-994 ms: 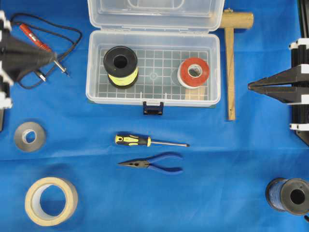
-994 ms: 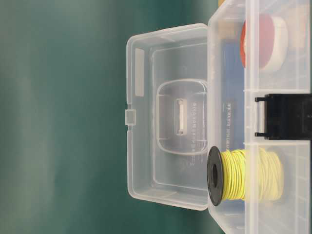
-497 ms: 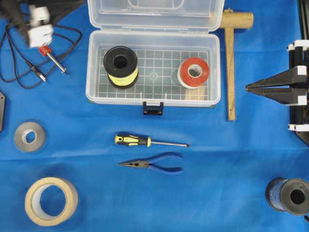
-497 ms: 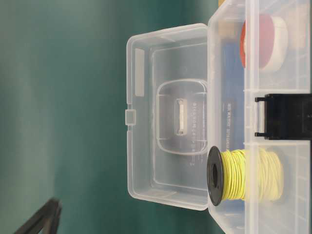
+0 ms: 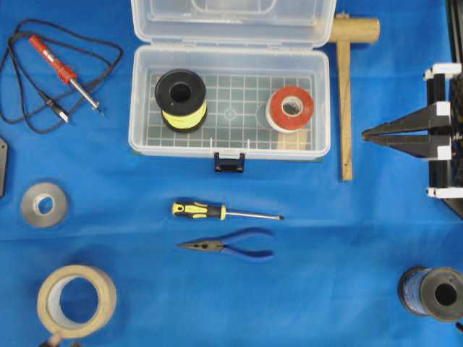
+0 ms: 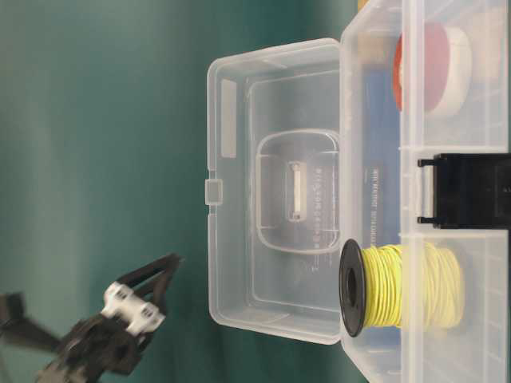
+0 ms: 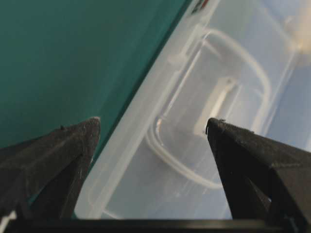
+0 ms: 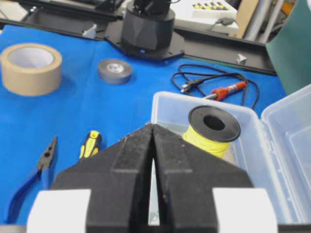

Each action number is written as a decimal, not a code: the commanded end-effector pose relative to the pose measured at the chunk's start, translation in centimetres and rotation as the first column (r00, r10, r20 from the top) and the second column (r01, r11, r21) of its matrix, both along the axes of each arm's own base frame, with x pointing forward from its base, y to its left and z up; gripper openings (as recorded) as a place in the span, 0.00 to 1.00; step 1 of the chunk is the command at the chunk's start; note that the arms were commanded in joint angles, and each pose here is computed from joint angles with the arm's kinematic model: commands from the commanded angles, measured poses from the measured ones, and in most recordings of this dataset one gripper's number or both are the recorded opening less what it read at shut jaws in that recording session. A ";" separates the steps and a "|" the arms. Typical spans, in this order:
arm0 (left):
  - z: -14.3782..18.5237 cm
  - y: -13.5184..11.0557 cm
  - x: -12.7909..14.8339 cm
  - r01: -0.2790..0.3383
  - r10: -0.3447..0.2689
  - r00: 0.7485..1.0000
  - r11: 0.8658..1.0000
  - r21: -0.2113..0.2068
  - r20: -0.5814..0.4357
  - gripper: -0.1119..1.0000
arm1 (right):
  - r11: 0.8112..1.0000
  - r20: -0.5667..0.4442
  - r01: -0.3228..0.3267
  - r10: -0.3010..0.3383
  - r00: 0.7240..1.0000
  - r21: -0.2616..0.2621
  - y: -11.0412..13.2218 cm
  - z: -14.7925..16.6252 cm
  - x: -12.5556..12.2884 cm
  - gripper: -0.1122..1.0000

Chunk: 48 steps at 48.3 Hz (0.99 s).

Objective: Close the tool box with the left arm.
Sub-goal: 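Move the left gripper up toward the raised clear lid of the box, then push the clear lid down with the left gripper to close the box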

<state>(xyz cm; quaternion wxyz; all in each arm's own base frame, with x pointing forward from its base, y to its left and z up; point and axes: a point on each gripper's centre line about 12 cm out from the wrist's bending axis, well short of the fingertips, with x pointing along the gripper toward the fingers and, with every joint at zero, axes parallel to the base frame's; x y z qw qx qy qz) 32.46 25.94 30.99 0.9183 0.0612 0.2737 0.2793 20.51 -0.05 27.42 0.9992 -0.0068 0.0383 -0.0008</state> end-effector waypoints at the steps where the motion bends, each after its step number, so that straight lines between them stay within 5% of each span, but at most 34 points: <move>1: 0.3 1.5 0.8 -0.013 0.013 1.000 1.000 0.002 -0.004 0.90 | 1.000 0.009 0.001 -0.001 1.000 -0.002 0.0 0.5 0.3 0.10; 18: -4.6 3.1 1.9 -0.035 0.023 0.993 0.994 -0.103 -0.117 0.90 | 1.000 -0.002 0.000 0.000 1.000 -0.002 0.0 0.2 0.4 0.10; 28: -5.0 1.3 2.4 -0.004 -0.020 0.986 0.989 -0.148 -0.164 0.90 | 1.000 -0.006 0.001 -0.001 1.000 -0.002 0.0 0.1 0.4 0.10; 48: -2.4 -3.9 3.4 0.102 -0.134 0.973 0.980 -0.170 -0.188 0.90 | 1.000 -0.011 0.003 -0.003 1.000 -0.003 -0.1 0.0 0.5 0.10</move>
